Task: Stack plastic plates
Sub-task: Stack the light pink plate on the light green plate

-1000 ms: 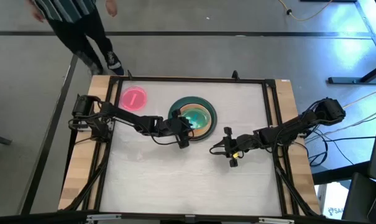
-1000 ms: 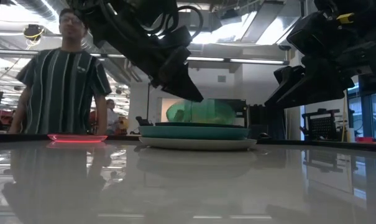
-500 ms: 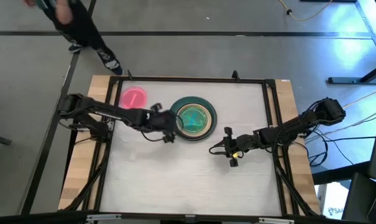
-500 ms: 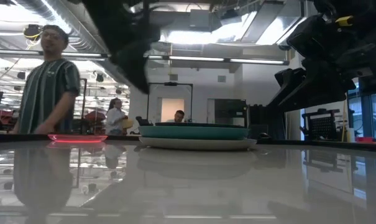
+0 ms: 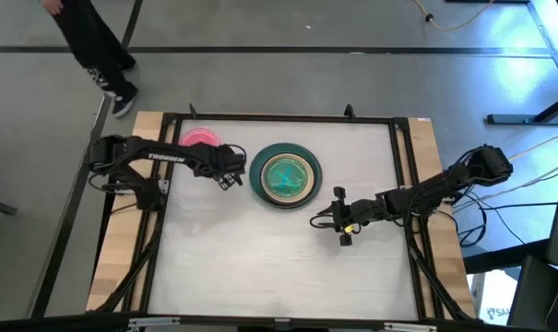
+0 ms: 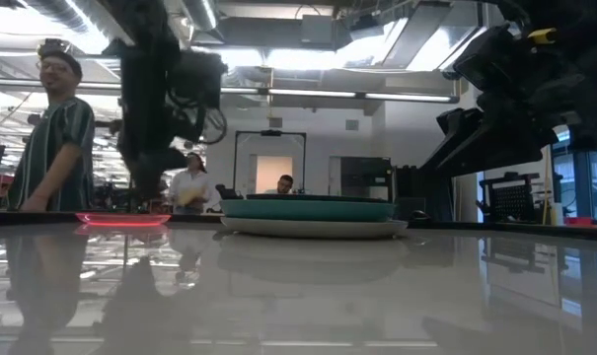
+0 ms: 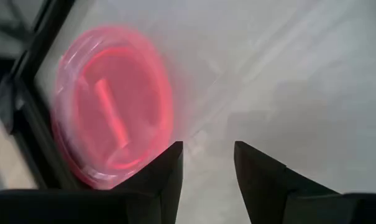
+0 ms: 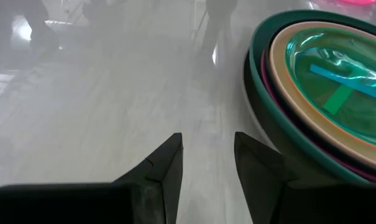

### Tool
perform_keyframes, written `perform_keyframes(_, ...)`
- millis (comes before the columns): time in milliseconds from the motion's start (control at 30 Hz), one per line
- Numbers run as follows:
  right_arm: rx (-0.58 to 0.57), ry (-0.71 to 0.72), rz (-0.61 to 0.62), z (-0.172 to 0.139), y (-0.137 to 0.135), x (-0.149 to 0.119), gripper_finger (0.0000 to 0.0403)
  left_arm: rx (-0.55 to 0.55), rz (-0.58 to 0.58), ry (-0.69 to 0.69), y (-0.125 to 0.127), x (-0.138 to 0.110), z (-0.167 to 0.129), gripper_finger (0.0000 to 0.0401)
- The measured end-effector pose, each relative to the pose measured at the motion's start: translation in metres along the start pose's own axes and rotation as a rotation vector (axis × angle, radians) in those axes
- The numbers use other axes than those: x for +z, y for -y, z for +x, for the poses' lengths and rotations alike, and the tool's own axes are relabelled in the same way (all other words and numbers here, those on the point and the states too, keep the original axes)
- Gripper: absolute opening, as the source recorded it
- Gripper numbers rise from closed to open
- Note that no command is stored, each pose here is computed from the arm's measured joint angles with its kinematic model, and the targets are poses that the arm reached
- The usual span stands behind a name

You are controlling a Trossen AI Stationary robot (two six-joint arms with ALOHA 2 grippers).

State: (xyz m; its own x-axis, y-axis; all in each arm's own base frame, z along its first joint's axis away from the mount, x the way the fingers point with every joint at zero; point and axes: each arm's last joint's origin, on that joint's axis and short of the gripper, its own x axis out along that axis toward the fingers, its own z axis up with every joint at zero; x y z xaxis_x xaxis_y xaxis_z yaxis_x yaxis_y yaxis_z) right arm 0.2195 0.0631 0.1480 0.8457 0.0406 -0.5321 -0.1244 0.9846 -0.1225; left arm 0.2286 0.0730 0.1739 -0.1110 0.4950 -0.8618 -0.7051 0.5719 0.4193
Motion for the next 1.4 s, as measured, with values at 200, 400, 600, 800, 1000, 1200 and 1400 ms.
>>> perform_keyframes(200,-0.001,-0.001,-0.001,0.0,0.0,0.0,0.0136,0.003,-0.06,-0.039,-0.019,0.0,0.031,0.0137)
perform_keyframes(400,-0.001,-0.001,-0.001,0.0,0.0,0.0,0.0136,0.005,-0.085,-0.025,-0.028,-0.001,0.049,0.0137)
perform_keyframes(600,-0.001,-0.006,-0.003,0.0,0.0,-0.001,0.0136,0.016,-0.104,0.0,-0.033,-0.005,0.062,0.0137)
perform_keyframes(800,-0.001,-0.007,-0.003,0.0,0.0,-0.001,0.0136,0.002,-0.099,-0.001,-0.038,-0.012,0.074,0.0134)
perform_keyframes(1000,-0.001,-0.007,-0.003,0.0,0.0,-0.001,0.0136,0.017,-0.071,0.014,-0.036,-0.013,0.073,0.0067)
perform_keyframes(1200,-0.002,-0.006,-0.003,0.0,0.0,-0.001,0.0136,0.04,0.011,0.071,-0.025,-0.005,0.06,0.0006)
perform_keyframes(1400,-0.004,-0.004,-0.003,0.0,0.0,0.0,0.0136,-0.007,0.104,0.138,-0.006,0.009,0.029,0.0003)
